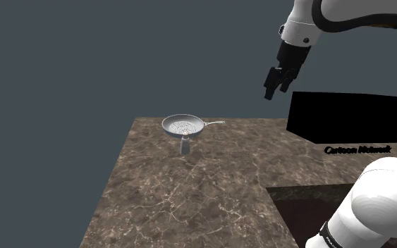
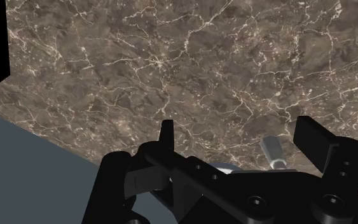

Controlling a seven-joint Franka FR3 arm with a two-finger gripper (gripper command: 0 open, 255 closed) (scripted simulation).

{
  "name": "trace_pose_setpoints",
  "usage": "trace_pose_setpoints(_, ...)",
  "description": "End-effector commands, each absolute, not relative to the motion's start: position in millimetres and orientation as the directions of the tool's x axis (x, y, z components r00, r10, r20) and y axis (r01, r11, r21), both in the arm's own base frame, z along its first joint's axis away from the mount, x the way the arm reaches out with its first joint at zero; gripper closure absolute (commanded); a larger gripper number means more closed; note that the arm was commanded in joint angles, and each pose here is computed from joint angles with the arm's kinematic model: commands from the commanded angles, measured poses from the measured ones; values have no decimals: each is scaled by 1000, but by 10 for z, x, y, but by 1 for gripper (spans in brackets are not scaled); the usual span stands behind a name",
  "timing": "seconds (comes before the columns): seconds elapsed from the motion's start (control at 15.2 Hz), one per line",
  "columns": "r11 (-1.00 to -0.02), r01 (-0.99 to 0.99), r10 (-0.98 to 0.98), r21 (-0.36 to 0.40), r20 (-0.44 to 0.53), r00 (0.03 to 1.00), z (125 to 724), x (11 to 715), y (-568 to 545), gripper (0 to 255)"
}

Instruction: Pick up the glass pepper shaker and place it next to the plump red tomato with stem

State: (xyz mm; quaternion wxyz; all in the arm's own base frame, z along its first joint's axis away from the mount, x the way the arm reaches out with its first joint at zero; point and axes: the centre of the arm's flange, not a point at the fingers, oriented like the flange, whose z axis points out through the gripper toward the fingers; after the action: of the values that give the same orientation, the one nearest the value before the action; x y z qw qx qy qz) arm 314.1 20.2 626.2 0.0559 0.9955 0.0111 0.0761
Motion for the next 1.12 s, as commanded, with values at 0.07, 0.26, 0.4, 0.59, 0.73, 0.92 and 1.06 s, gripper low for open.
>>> trace_pose_setpoints(0.07,-994,15,31,113,146,989,6191,3245,252,0)
trace_pose_setpoints(0.26,-994,19,34,111,133,991,5975,3557,403,0)
trace_pose_setpoints(0.4,-994,22,35,111,125,992,5829,3763,504,0)
trace_pose_setpoints(0.59,-994,26,38,109,112,993,5607,4070,657,0)
trace_pose_setpoints(0.73,-994,28,40,108,103,994,5457,4272,760,0)
trace_pose_setpoints(0.92,-994,32,42,107,90,995,5228,4573,914,0)
trace_pose_setpoints(1.06,-994,35,44,106,82,996,5074,4772,1018,0)
